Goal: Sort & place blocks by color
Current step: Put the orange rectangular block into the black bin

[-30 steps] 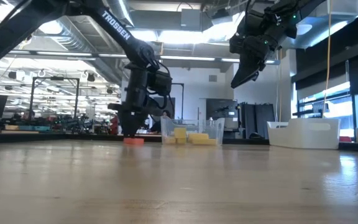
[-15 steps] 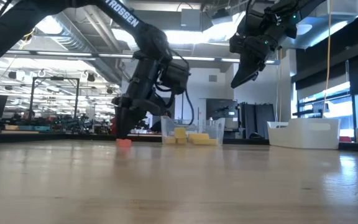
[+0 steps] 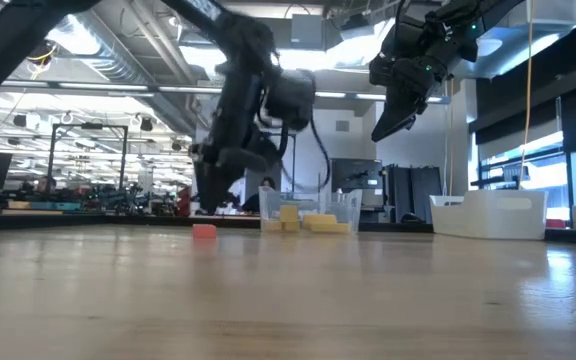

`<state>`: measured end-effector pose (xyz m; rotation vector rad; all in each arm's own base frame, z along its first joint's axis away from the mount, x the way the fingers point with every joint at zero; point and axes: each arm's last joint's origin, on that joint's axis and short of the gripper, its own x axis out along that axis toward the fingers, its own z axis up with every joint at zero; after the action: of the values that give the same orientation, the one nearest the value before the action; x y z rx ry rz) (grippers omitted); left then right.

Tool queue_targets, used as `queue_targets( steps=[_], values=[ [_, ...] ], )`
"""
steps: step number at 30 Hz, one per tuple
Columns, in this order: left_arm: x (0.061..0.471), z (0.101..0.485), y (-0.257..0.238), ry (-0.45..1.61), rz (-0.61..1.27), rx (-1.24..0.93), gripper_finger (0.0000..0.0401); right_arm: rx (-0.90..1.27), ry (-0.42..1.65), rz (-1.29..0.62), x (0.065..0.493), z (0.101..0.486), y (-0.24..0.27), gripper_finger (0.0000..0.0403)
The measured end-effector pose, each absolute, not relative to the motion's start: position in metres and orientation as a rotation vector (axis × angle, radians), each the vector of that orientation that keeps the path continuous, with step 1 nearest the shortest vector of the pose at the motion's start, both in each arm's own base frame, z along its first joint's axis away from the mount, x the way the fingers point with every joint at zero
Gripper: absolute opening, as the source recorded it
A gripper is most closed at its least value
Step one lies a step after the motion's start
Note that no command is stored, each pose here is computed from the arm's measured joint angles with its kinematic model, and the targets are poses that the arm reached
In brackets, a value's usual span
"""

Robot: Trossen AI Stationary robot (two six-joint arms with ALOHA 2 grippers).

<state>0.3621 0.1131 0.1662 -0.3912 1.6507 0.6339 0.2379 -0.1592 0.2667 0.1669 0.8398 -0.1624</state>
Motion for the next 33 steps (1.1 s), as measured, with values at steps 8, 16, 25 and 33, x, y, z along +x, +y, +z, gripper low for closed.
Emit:
queue_targets(
  steps=[8, 16, 25, 33],
  values=[
    [0.350, 0.217, 0.102, 1.566, 0.576, -0.240, 0.0098, 0.165, 0.841, -0.164, 0.238, 0.267, -0.159, 0.0082],
    [0.339, 0.246, 0.094, 1.545, 0.325, -0.086, 0.0098, 0.164, 0.839, -0.164, 0.238, 0.267, -0.159, 0.0082],
    [0.345, 0.246, 0.081, 1.327, 0.860, -0.707, 0.0097, 0.164, 0.838, -0.164, 0.238, 0.267, -0.159, 0.0082],
    [0.352, 0.246, 0.056, 1.167, 1.070, -0.828, 0.0096, 0.164, 0.838, -0.163, 0.238, 0.267, -0.159, 0.0082]
  ],
)
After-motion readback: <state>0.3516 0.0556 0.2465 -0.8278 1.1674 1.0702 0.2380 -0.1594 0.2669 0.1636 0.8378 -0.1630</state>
